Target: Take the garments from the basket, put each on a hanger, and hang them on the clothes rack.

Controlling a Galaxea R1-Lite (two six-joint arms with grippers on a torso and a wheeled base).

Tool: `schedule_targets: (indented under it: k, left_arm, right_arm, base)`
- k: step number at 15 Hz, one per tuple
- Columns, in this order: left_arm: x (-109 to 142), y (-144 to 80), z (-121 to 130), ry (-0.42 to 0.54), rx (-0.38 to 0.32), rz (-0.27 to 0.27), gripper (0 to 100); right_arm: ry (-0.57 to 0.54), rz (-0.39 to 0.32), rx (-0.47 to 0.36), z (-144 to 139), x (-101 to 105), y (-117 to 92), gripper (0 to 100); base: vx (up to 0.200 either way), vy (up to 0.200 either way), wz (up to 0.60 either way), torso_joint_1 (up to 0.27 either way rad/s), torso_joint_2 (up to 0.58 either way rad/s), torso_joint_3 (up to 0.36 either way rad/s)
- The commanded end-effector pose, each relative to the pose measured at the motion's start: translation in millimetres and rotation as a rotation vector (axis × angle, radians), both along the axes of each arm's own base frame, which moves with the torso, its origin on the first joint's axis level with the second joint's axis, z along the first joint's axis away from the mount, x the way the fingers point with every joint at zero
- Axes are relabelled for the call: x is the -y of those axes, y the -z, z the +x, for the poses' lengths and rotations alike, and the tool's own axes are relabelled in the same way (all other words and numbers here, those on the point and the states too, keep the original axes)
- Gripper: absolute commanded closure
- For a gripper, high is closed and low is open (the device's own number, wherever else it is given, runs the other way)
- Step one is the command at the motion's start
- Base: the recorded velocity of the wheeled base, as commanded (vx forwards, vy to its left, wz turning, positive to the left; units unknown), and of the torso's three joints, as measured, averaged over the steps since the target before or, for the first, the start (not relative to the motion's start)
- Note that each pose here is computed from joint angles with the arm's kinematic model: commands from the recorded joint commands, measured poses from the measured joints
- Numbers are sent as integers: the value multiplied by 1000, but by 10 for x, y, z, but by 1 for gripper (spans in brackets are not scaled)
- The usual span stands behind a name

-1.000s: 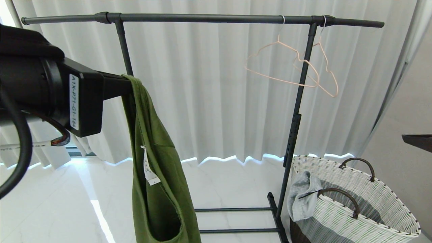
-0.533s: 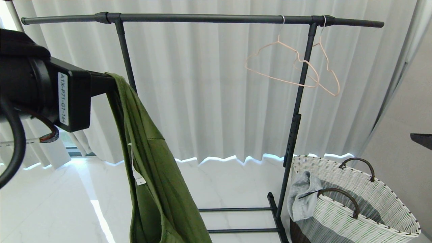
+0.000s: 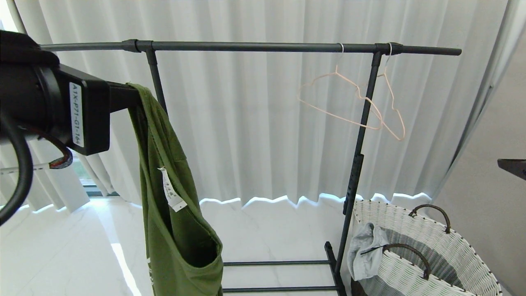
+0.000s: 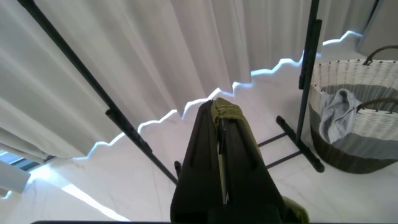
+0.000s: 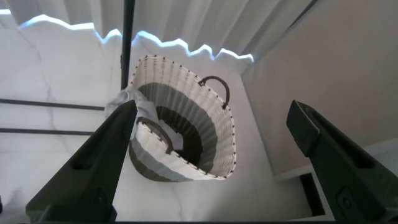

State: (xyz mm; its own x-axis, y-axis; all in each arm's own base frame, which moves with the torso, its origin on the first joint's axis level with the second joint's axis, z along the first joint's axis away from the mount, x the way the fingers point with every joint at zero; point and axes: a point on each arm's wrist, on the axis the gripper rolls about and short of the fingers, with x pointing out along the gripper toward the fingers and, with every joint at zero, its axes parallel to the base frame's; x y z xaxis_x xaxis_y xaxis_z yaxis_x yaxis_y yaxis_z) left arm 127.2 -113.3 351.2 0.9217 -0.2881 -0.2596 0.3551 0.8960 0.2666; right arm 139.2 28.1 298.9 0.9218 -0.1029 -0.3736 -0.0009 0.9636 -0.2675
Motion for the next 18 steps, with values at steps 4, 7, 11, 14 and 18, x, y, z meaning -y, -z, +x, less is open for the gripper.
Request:
schedule_targets:
  k: [4,7,11,14,18]
  left_arm:
    - [-1,3,0,-2,0,1,100]
    - [0,7,1,-3,-1,3,100]
    - [1,15,2,0,0,16,100]
    - [7,47,8,0,-9,25,100]
    - [1,52,15,-44,-2,36,100]
  right_arm:
    - [0,-1,-3,7,-2,4,0]
    - [-1,-1,-3,6,-4,4,0]
    - [-1,0,0,9,-4,4,0]
    - [0,3,14,15,-4,-6,0]
    - [12,4,8,21,12,13,0]
  base:
    - [0,0,0,160,-459,-307]
    - [0,0,0,181,-479,-308]
    - [0,0,0,198,-492,-299]
    - [0,0,0,120,-300,-170]
    - [100,0,0,22,-41,-24]
